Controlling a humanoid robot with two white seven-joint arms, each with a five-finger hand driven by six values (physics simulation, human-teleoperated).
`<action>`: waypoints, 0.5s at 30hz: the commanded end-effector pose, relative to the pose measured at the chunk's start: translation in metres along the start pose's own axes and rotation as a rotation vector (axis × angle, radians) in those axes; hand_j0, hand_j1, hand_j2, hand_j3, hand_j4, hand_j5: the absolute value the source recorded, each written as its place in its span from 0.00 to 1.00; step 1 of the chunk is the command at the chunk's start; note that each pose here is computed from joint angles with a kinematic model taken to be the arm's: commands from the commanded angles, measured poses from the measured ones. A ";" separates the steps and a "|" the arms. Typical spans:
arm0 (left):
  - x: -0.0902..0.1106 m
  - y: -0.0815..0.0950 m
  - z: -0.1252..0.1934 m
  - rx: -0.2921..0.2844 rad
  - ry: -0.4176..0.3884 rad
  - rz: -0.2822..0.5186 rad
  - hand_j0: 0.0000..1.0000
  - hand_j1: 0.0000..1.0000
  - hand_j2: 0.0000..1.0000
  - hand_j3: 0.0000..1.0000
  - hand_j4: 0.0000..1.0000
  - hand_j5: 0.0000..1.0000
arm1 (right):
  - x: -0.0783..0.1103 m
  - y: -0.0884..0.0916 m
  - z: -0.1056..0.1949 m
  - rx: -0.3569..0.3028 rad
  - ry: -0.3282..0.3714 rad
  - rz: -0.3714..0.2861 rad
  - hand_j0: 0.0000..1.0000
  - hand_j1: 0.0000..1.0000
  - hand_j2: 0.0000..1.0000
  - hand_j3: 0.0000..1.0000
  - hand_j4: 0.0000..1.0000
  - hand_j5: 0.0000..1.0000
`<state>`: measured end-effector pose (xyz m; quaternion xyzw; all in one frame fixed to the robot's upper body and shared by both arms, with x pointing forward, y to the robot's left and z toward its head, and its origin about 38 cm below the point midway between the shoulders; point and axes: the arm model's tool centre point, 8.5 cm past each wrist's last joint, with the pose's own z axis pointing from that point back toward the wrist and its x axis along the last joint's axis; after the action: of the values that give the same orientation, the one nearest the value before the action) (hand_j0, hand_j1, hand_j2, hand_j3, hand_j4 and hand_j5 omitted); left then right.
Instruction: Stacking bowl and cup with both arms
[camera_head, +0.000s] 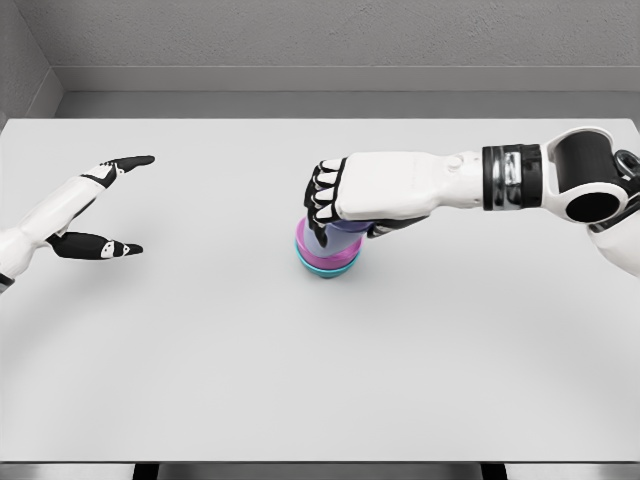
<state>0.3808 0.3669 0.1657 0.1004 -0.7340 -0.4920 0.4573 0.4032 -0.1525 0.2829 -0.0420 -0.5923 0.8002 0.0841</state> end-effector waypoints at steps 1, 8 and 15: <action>0.000 0.001 0.000 0.005 -0.001 0.006 1.00 1.00 1.00 1.00 1.00 1.00 | -0.001 0.000 0.000 -0.004 0.003 -0.008 0.49 0.49 0.49 0.49 0.49 0.49; 0.000 0.001 0.000 0.005 -0.001 0.006 1.00 1.00 1.00 1.00 1.00 1.00 | -0.002 0.000 0.001 -0.003 0.006 -0.009 0.49 0.49 0.49 0.49 0.49 0.49; 0.000 0.001 0.000 0.006 -0.002 0.005 1.00 1.00 1.00 1.00 1.00 1.00 | -0.003 0.005 0.000 0.003 0.006 -0.020 0.49 0.49 0.49 0.49 0.49 0.49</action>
<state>0.3811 0.3668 0.1662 0.1007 -0.7344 -0.4919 0.4567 0.4050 -0.1539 0.2784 -0.0400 -0.5899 0.8014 0.0907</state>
